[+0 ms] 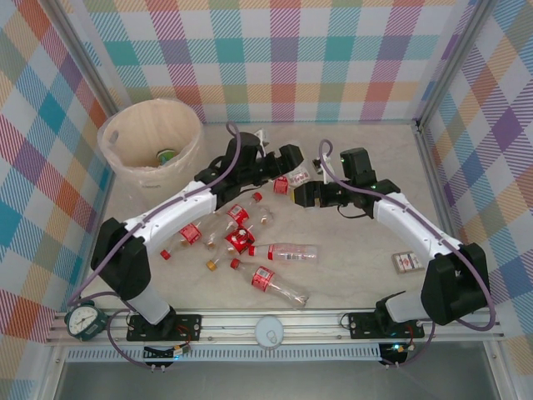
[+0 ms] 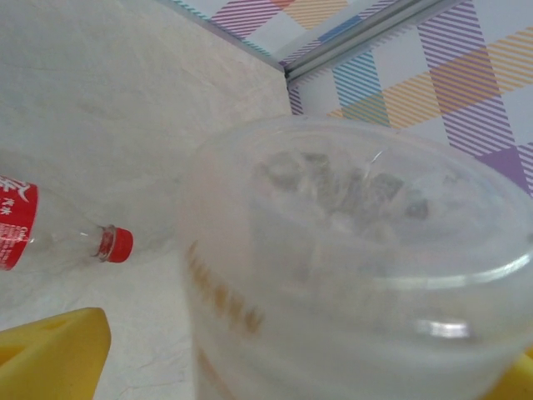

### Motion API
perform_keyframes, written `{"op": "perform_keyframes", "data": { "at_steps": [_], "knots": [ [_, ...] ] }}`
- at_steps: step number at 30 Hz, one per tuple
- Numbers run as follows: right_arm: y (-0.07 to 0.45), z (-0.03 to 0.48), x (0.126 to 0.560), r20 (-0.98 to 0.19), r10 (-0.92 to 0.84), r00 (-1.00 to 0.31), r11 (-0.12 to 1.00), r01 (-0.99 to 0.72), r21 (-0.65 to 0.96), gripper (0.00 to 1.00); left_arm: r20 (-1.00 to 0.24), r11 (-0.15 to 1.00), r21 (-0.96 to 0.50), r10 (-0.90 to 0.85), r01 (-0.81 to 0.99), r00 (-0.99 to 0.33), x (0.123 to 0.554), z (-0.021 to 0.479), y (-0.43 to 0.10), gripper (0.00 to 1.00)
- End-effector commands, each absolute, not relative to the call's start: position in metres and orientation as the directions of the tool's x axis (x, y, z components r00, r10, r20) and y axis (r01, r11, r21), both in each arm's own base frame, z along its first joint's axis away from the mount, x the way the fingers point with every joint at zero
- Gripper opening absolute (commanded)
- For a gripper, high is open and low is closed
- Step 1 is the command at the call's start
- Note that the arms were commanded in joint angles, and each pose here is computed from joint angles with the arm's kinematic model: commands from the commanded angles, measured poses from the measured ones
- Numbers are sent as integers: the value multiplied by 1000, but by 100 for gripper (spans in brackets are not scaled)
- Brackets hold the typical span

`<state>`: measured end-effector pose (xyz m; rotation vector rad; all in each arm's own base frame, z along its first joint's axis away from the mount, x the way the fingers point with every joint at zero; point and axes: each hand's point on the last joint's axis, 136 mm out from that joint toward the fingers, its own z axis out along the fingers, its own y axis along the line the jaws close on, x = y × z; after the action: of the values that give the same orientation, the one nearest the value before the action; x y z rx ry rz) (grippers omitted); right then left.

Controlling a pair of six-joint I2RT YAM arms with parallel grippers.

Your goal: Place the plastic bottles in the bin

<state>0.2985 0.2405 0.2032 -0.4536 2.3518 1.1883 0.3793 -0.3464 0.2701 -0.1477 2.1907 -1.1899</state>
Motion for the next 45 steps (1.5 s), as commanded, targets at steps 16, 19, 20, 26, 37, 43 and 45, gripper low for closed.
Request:
{"op": "perform_keyframes", "data": {
  "at_steps": [16, 19, 20, 26, 37, 43, 45],
  "knots": [
    [247, 211, 298, -588, -91, -804, 530, -539, 655, 59, -445, 512, -833, -389, 213, -806, 384, 279, -377, 62],
    [246, 211, 297, -588, -94, -803, 532, -540, 652, 62, -450, 522, -826, -385, 212, -806, 384, 278, -375, 59],
    [246, 211, 297, -589, -97, -802, 534, -541, 650, 63, -452, 525, -824, -384, 212, -805, 384, 278, -376, 59],
    [235, 222, 289, -595, -131, -793, 537, -561, 629, 88, -481, 559, -798, -367, 224, -796, 386, 278, -372, 57],
    [171, 254, 290, -620, -7, -784, 637, -482, 602, 99, -575, 622, -726, -315, 293, -755, 401, 308, -367, 53],
    [152, 231, 306, -560, 98, -823, 702, -341, 625, 99, -651, 636, -681, -298, 363, -699, 420, 366, -349, 48],
    [151, 227, 308, -549, 111, -829, 705, -323, 631, 99, -676, 640, -668, -311, 379, -667, 428, 386, -336, 47]
  ]
}}
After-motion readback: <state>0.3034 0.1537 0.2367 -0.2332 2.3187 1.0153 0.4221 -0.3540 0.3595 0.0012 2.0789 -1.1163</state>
